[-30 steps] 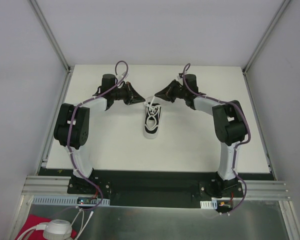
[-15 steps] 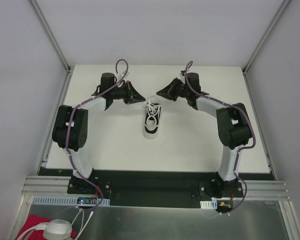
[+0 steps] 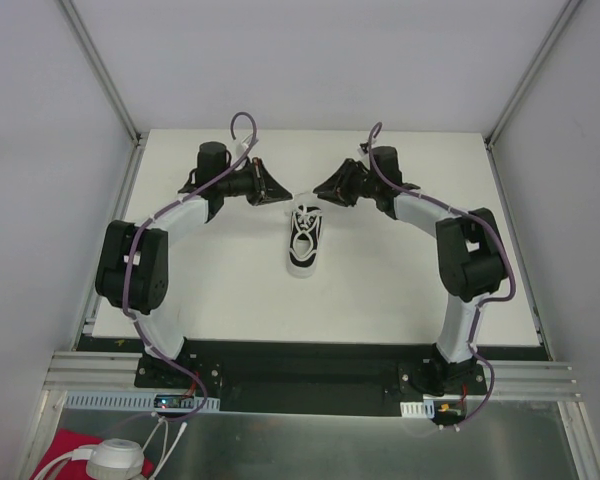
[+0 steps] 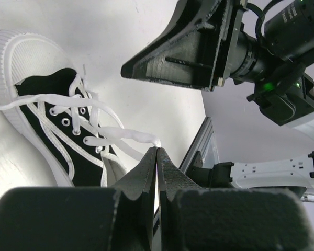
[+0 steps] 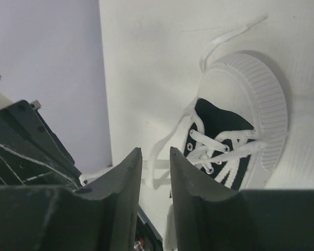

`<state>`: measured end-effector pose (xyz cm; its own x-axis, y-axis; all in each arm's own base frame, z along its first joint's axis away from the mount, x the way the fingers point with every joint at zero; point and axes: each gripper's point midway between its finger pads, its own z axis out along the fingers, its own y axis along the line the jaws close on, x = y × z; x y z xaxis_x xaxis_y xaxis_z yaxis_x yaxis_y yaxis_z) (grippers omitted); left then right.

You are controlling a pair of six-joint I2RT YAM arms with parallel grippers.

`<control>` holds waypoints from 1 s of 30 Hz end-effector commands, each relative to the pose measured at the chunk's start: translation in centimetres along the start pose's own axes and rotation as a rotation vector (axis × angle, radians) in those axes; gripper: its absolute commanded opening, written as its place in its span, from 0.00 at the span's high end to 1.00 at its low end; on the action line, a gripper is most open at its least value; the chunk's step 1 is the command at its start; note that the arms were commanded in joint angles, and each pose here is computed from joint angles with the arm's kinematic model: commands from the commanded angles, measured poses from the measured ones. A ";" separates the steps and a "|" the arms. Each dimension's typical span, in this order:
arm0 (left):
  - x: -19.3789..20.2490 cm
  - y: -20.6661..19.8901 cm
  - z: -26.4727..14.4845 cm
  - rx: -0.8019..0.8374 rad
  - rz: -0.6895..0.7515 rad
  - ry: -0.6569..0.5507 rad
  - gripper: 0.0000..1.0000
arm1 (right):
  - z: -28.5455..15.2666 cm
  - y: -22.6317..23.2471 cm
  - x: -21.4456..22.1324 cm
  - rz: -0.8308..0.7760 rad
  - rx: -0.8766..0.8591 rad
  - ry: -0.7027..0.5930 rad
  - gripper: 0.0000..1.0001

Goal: Tie the shoes
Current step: Cross the shoelace with the shoelace.

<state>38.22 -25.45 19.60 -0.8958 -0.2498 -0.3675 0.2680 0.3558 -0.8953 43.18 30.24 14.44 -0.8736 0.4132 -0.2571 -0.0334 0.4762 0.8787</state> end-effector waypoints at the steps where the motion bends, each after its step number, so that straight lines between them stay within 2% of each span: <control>1: 0.4 1.0 0.4 -0.016 0.032 0.018 1.00 | -1.9 0.9 1.0 -0.168 0.049 0.021 0.66; 6: 0.1 1.3 0.1 -0.045 0.045 0.007 1.00 | -3.5 -1.3 2.8 -0.324 0.218 0.065 0.63; 9: -0.2 1.2 -0.2 -0.054 0.057 -0.005 1.00 | -3.7 -1.7 3.9 -0.399 0.254 0.099 0.63; 21: -0.6 0.8 -1.4 -0.109 0.086 -0.045 1.00 | -1.5 0.2 3.2 -0.451 0.266 0.137 0.60; 25: -1.3 0.5 -2.3 -0.166 0.142 -0.088 1.00 | -1.2 0.6 3.4 -0.448 0.249 0.147 0.59; 30: -1.8 0.1 -2.4 -0.179 0.170 -0.084 1.00 | -1.3 1.4 3.5 -0.447 0.225 0.139 0.54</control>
<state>38.09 -23.50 18.21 -0.8616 -0.2523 -0.4405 0.2636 0.5193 -0.8129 39.45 30.80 14.12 -0.8652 0.0407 -0.4997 -0.3006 0.7556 0.5820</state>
